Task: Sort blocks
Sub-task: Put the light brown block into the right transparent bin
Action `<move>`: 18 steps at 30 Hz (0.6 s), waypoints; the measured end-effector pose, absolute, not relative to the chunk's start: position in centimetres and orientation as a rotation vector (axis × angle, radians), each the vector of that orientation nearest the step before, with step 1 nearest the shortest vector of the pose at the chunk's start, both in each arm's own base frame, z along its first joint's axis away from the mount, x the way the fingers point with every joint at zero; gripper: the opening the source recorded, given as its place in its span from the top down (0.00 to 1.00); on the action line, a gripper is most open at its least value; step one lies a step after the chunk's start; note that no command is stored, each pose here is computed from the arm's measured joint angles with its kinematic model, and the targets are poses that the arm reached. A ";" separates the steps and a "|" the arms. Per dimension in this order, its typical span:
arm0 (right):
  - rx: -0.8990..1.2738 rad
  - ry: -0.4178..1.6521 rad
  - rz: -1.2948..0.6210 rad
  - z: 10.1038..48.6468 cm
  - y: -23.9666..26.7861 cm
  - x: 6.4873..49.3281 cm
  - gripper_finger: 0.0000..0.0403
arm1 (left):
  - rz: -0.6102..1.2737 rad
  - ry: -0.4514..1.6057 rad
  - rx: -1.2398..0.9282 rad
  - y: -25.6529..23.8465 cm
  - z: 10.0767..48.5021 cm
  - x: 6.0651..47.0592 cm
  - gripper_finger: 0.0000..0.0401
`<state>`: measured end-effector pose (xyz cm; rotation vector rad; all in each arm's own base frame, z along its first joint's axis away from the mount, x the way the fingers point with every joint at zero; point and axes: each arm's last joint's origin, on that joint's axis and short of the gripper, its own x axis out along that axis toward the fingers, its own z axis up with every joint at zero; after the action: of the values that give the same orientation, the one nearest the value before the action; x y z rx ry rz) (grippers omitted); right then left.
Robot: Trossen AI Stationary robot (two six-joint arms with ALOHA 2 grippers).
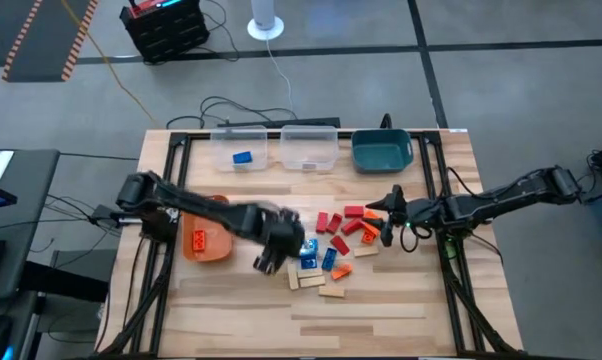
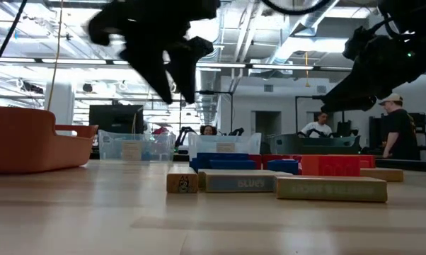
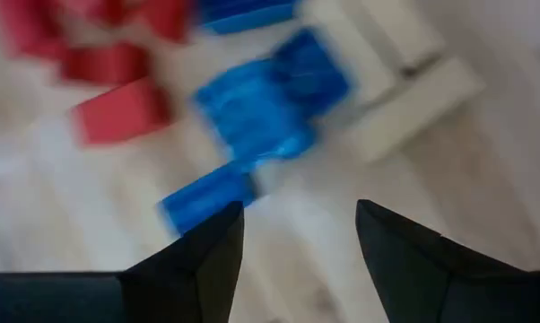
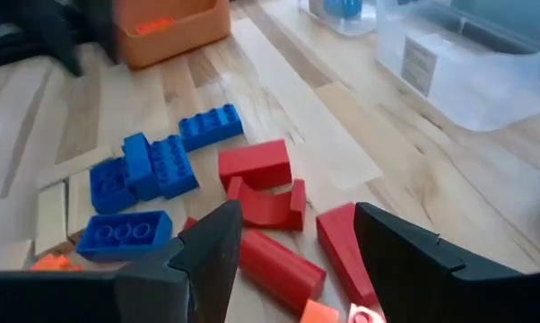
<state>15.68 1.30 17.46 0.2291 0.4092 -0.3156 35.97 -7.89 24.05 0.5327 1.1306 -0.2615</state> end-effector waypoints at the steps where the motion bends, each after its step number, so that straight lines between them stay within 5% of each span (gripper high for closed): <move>1: 0.229 0.410 -0.316 17.4 1.3 15.7 0.38 | -0.285 1.137 0.552 -8.8 23.5 36.0 0.49; 18: 0.238 0.393 -0.313 17.6 1.3 15.8 0.38 | -0.514 1.196 0.695 -15.0 18.5 39.3 0.56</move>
<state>15.75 1.33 17.60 0.2381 0.3925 -0.3130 39.27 -15.00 18.54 0.6947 1.1964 -0.5140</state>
